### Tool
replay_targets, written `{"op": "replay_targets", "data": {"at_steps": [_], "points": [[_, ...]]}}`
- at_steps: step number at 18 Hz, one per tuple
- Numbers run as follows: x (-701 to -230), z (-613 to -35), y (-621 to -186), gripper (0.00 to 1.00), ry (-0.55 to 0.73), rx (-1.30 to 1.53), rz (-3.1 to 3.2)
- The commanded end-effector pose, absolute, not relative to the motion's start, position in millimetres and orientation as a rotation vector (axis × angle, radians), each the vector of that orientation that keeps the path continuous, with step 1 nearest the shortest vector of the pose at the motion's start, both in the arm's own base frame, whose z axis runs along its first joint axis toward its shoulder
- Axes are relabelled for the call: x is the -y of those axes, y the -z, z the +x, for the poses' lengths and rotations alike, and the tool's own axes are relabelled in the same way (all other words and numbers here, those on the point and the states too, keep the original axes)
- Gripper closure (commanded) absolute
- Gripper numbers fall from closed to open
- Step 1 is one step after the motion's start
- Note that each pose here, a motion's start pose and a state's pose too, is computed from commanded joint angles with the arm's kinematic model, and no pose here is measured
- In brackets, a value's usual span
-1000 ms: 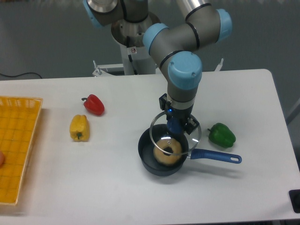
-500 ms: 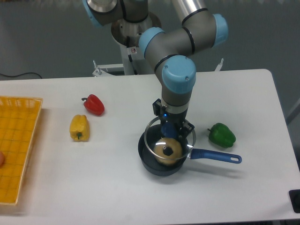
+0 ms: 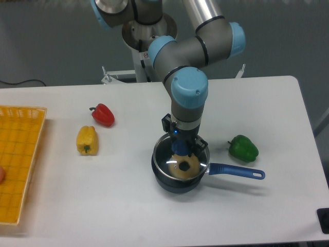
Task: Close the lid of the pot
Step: 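Lower the glass lid onto the saucepan rim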
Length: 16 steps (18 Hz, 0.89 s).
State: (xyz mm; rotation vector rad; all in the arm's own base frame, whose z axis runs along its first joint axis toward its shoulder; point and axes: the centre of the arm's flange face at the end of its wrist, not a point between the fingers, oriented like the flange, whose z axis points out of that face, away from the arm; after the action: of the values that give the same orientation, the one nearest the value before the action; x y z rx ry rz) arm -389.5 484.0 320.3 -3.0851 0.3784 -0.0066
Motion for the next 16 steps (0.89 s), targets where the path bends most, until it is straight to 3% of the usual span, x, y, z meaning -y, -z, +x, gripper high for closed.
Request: {"op": "replay_targets", "data": {"at_steps": [16], "points": [[-492.5, -385.7, -314.0, 0.39, 0.007, -0.355, -3.091]]}}
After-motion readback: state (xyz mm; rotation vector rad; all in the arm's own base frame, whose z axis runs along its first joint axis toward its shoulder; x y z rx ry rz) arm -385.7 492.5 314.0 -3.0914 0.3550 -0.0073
